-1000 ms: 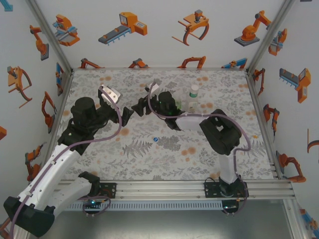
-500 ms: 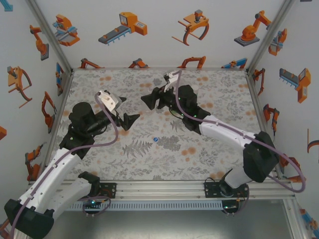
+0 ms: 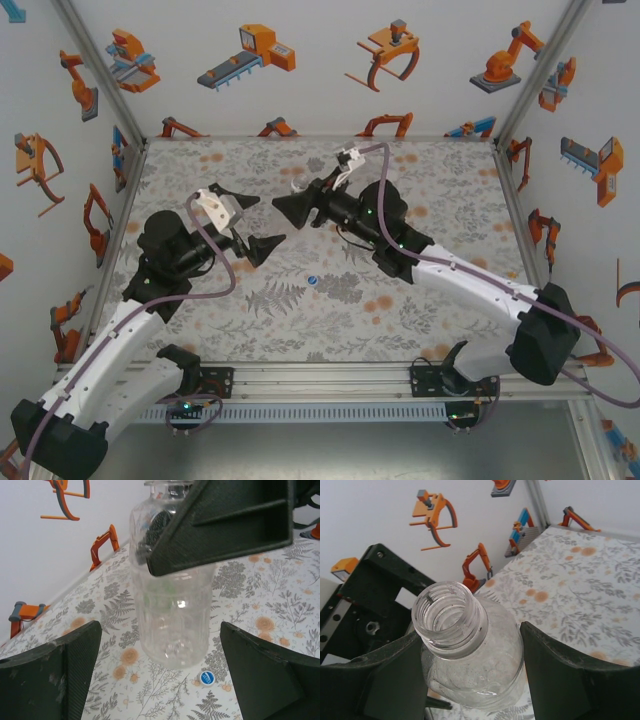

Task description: Screw on the bottle caps

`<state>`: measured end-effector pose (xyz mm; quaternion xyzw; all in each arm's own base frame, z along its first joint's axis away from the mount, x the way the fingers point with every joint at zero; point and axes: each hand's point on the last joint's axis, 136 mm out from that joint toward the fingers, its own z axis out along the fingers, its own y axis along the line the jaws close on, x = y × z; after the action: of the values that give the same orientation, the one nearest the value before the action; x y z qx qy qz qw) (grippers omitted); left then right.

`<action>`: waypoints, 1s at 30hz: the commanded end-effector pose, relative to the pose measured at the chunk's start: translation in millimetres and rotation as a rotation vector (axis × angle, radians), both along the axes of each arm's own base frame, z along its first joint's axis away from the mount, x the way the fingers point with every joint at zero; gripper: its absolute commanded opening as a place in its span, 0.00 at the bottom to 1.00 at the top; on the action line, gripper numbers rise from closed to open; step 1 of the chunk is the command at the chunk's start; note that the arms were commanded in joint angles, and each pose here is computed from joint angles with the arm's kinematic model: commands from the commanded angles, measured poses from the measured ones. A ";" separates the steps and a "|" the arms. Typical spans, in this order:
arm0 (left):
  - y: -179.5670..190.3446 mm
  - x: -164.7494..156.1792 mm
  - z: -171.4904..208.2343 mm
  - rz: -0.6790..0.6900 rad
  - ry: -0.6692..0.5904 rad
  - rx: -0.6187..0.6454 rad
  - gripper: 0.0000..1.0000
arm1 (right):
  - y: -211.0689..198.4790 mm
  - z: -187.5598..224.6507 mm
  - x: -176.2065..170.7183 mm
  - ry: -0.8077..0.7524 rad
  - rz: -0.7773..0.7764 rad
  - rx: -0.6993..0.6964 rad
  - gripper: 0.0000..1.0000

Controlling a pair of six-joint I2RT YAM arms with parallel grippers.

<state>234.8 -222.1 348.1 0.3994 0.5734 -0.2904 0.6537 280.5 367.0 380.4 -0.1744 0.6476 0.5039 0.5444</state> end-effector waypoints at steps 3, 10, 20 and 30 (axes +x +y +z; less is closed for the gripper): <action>-4.0 -8.4 7.4 -0.058 -0.017 -0.028 0.96 | 11.1 30.1 -15.1 -0.018 0.030 0.116 0.29; -5.5 -7.8 6.5 -0.067 -0.004 -0.030 0.96 | 25.0 39.7 -29.2 -0.031 0.060 0.161 0.28; -8.8 -10.8 6.7 -0.097 0.007 -0.025 0.85 | 34.8 38.9 -41.1 -0.036 0.091 0.182 0.26; -9.1 -12.7 6.3 -0.105 0.006 -0.012 0.62 | 34.6 36.8 -41.8 -0.033 0.087 0.179 0.26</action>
<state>224.4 -231.9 344.7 0.4207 0.5615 -0.3274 0.6329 245.0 403.9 390.5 -0.1689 0.6163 0.5572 0.5303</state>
